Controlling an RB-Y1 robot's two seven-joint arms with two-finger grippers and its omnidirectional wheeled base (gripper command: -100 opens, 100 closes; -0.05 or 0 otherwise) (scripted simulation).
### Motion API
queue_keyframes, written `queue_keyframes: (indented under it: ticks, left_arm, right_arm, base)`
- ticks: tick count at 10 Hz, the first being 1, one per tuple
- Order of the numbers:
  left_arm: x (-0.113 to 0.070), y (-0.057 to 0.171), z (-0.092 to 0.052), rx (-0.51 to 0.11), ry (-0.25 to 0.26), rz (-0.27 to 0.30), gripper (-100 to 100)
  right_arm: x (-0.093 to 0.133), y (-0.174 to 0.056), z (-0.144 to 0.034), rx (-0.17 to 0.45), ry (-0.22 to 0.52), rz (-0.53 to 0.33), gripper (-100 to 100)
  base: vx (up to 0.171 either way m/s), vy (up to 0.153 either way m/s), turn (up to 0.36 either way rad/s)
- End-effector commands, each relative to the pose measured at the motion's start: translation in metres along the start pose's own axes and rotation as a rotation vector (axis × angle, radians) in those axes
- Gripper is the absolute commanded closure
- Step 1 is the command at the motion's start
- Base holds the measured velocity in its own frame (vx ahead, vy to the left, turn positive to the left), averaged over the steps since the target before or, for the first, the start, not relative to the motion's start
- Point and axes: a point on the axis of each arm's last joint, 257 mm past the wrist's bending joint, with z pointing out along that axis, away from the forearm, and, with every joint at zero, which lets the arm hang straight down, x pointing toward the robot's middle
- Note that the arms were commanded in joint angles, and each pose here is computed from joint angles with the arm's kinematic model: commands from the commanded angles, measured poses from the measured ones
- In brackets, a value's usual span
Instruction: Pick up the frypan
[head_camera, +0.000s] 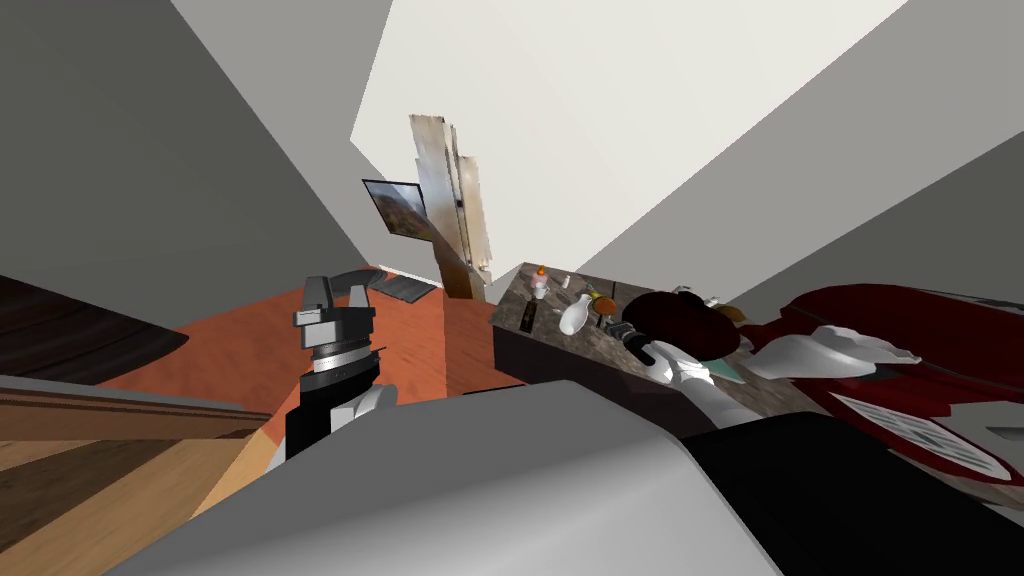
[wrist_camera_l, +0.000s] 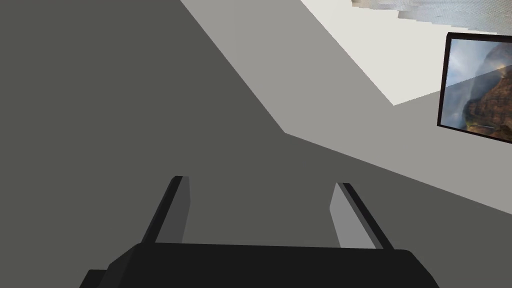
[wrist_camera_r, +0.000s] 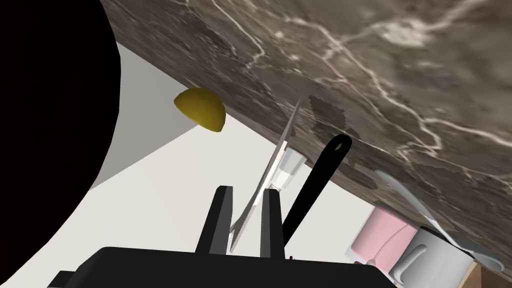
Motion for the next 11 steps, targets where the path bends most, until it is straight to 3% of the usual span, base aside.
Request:
queue_keyframes:
  ticks: [1,2,3,4,8,10,11]
  left_arm:
    - [0.000,0.000,0.000,0.000,0.000,0.000,0]
    - [0.000,0.000,0.000,0.000,0.000,0.000,0]
    - [0.000,0.000,0.000,0.000,0.000,0.000,0]
    - [0.000,0.000,0.000,0.000,0.000,0.000,0]
    - [0.000,0.000,0.000,0.000,0.000,0.000,0]
    - [0.000,0.000,0.000,0.000,0.000,0.000,0]
    - [0.000,0.000,0.000,0.000,0.000,0.000,0]
  right_arm:
    - [0.000,0.000,0.000,0.000,0.000,0.000,100]
    - [0.000,0.000,0.000,-0.001,0.000,0.001,100]
    - [0.000,0.001,0.000,-0.001,0.000,0.002,0]
    - [0.002,0.015,-0.002,-0.034,-0.005,-0.007,100]
    - [-0.015,0.040,-0.011,-0.110,-0.053,-0.050,100]
    - [-0.015,0.041,-0.011,-0.113,-0.054,-0.051,100]
    - [-0.016,0.043,-0.011,-0.116,-0.055,-0.052,0]
  base:
    - [0.000,0.000,0.000]
    - [0.000,0.000,0.000]
    - [0.000,0.000,0.000]
    - [0.054,0.017,-0.213]
    - [0.102,0.046,-0.265]
    - [0.086,0.026,-0.125]
    - [0.008,0.004,0.009]
